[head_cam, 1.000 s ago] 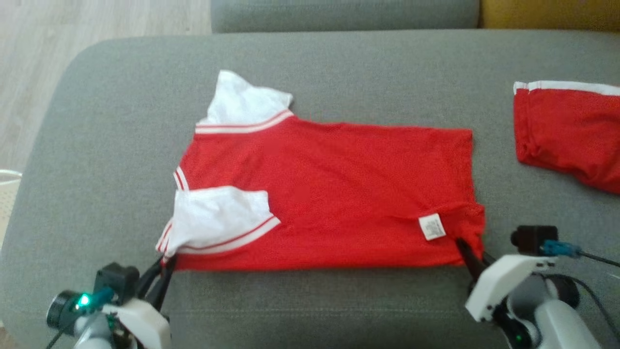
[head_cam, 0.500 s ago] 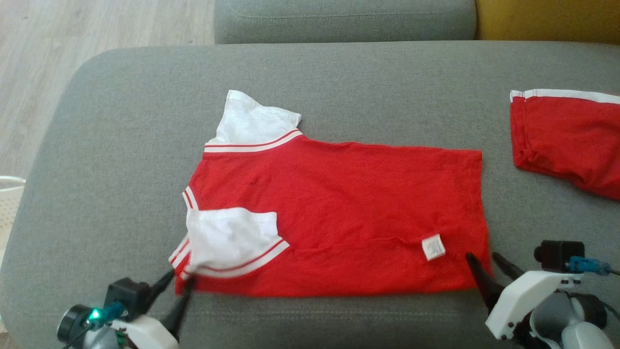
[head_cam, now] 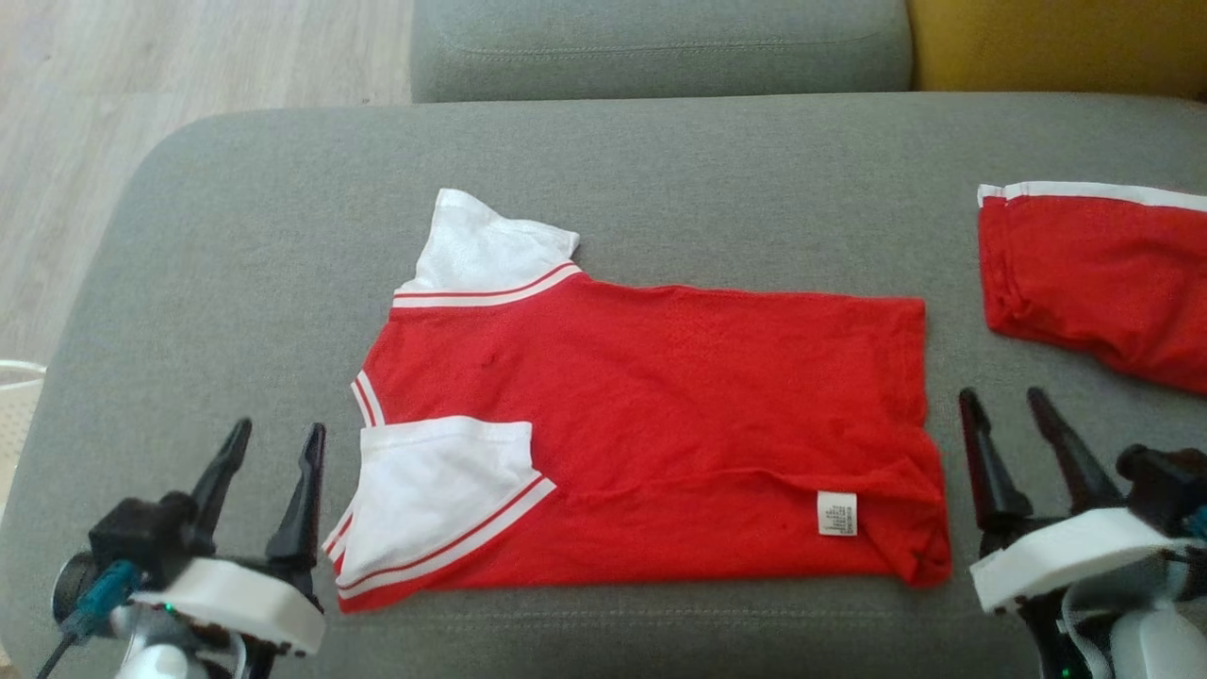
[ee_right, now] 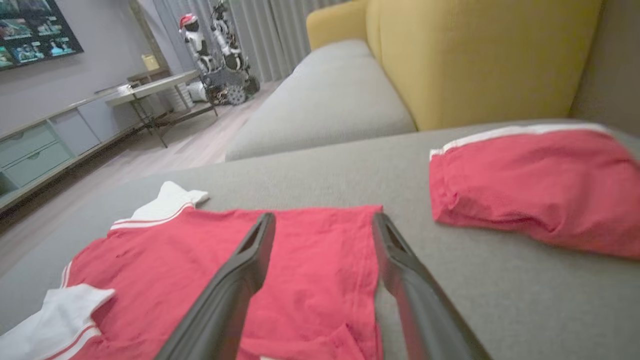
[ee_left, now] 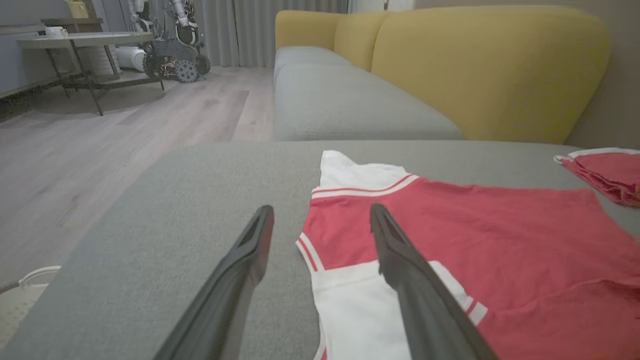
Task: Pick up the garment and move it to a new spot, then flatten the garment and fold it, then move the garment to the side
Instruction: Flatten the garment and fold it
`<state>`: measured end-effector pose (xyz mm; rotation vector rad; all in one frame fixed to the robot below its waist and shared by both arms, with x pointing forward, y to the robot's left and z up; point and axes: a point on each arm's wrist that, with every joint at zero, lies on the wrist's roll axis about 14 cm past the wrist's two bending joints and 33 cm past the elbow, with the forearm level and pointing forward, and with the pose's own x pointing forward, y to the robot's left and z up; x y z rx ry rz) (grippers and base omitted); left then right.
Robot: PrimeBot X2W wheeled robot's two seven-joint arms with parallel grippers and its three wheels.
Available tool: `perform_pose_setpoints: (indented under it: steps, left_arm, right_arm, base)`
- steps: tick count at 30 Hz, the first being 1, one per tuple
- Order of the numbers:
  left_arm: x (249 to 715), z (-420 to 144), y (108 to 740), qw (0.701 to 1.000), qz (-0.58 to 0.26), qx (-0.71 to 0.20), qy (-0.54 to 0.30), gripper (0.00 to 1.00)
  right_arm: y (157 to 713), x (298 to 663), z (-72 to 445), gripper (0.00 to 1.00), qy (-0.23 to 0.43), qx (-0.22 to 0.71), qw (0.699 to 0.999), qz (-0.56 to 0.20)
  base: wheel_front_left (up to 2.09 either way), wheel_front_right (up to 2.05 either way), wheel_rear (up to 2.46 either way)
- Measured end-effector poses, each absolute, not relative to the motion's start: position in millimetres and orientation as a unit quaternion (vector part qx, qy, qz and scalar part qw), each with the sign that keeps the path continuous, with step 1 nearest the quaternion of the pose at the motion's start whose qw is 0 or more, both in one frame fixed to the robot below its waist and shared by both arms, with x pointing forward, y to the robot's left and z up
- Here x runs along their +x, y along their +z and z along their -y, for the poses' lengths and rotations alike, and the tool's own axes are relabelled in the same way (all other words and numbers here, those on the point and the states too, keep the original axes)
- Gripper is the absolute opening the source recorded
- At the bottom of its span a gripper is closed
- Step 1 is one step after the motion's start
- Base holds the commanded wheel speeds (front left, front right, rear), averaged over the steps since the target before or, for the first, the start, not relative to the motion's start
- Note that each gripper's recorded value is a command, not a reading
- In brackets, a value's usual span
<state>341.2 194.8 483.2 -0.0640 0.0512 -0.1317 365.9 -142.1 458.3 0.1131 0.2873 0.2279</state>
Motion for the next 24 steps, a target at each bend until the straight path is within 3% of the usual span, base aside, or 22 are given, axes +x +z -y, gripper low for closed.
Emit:
perform_pose_setpoints:
  steps: [4, 11, 24]
  left_arm:
    - [347.1, -192.1, 498.1, 0.997, 0.001, -0.04, -0.063, 1.0]
    - [362.1, -180.8, 494.9, 0.996, -0.004, -0.041, -0.082, 1.0]
    - [483.8, -162.6, 480.8, 0.978, -0.116, -0.023, -0.174, 1.0]
  right_arm:
    - [471.7, 368.2, 145.1, 1.0, 0.109, 0.038, 0.989, -0.095]
    - [470.2, 371.5, 135.2, 1.0, 0.114, 0.028, 0.99, -0.083]
    - [476.8, 420.4, 127.3, 1.0, 0.119, 0.006, 0.991, -0.062]
  base:
    - [0.0, 0.0, 0.0]
    - [0.0, 0.0, 0.0]
    - [0.0, 0.0, 0.0]
